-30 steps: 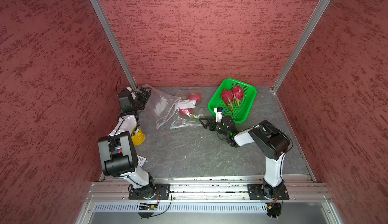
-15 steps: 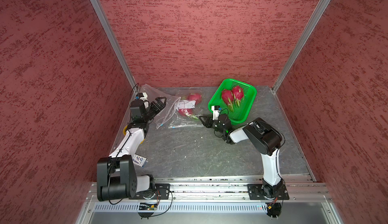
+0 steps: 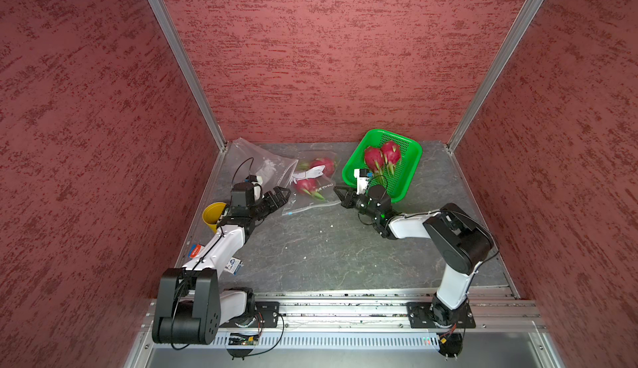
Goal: Open the zip-top bag and take out the dragon fruit
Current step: Pick up the zipper food storage bag at the center of the board.
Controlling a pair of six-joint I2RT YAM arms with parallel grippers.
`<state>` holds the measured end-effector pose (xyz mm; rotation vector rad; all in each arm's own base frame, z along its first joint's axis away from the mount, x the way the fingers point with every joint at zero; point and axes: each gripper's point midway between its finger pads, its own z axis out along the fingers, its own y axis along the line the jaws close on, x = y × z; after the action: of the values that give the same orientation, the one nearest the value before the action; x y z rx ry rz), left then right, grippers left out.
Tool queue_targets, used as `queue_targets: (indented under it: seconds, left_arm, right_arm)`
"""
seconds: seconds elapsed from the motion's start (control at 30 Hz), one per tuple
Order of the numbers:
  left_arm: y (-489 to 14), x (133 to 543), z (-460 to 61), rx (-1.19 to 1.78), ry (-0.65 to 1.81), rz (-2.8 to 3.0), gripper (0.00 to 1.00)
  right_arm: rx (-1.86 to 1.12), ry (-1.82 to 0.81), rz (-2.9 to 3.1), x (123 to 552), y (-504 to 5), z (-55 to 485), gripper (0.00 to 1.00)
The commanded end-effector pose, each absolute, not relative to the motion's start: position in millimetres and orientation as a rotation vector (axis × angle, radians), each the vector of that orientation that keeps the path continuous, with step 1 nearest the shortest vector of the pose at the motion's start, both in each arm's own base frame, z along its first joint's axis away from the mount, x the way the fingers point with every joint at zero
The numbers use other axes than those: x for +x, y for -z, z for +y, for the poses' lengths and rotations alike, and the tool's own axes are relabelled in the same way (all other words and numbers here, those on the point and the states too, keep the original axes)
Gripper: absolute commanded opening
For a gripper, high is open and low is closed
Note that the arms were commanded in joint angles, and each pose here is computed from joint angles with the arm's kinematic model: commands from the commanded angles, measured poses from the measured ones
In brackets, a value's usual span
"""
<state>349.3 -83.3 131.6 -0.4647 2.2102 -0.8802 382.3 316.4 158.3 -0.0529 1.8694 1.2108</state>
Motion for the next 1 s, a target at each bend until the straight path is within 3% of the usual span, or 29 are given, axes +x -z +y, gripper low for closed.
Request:
queue_targets:
  seconds: [0.0, 0.37, 0.7, 0.97]
  left_arm:
    - [-113, 333, -93, -0.431, 0.887, 2.285, 0.99]
    - [-53, 295, -125, -0.396, 0.899, 2.484, 0.90]
    - [-38, 300, -108, -0.472, 0.790, 2.432, 0.85]
    - [-23, 309, -115, -0.492, 0.847, 2.433, 0.68]
  right_arm:
    - [-0.063, -1.174, 1.909, 372, -152, 307, 0.00]
    - [-0.015, -1.157, 1.971, 364, -131, 290, 0.00]
    - [0.031, -1.077, 1.978, 362, -130, 262, 0.00]
    - [0.031, -1.106, 1.975, 364, -128, 266, 0.00]
